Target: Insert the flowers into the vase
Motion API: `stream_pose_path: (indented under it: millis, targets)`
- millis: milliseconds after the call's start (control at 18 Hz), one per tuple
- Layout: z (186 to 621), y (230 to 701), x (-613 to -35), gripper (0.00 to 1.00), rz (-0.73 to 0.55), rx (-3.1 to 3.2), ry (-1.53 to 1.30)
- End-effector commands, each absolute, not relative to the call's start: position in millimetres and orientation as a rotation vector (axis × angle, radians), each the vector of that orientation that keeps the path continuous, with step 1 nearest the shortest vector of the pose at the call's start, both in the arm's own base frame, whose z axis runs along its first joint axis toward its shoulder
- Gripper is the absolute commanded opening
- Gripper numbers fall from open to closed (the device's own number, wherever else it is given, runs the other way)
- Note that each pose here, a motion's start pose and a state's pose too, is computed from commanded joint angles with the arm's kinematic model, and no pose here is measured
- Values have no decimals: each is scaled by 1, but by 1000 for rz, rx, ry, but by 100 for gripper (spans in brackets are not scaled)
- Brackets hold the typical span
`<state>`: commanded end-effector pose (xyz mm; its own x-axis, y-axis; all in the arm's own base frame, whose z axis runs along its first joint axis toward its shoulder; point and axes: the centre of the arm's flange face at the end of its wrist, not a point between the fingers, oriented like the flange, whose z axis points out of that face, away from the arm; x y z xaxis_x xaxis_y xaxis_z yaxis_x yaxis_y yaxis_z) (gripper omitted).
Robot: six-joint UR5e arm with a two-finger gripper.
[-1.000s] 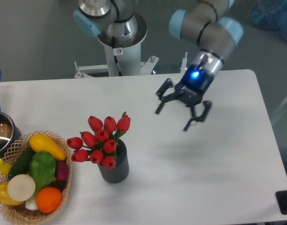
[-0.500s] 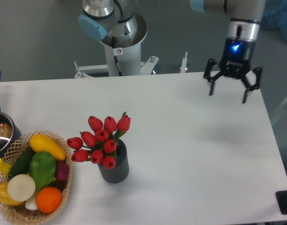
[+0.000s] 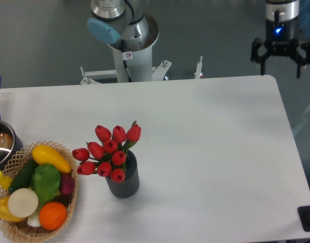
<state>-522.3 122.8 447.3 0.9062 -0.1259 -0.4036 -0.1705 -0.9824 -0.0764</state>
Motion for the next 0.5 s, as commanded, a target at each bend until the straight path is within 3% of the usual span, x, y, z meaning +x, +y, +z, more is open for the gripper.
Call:
stream_pose_path:
  millis: [500]
  targets:
    - [462,76,-508,100,524,-2999,263]
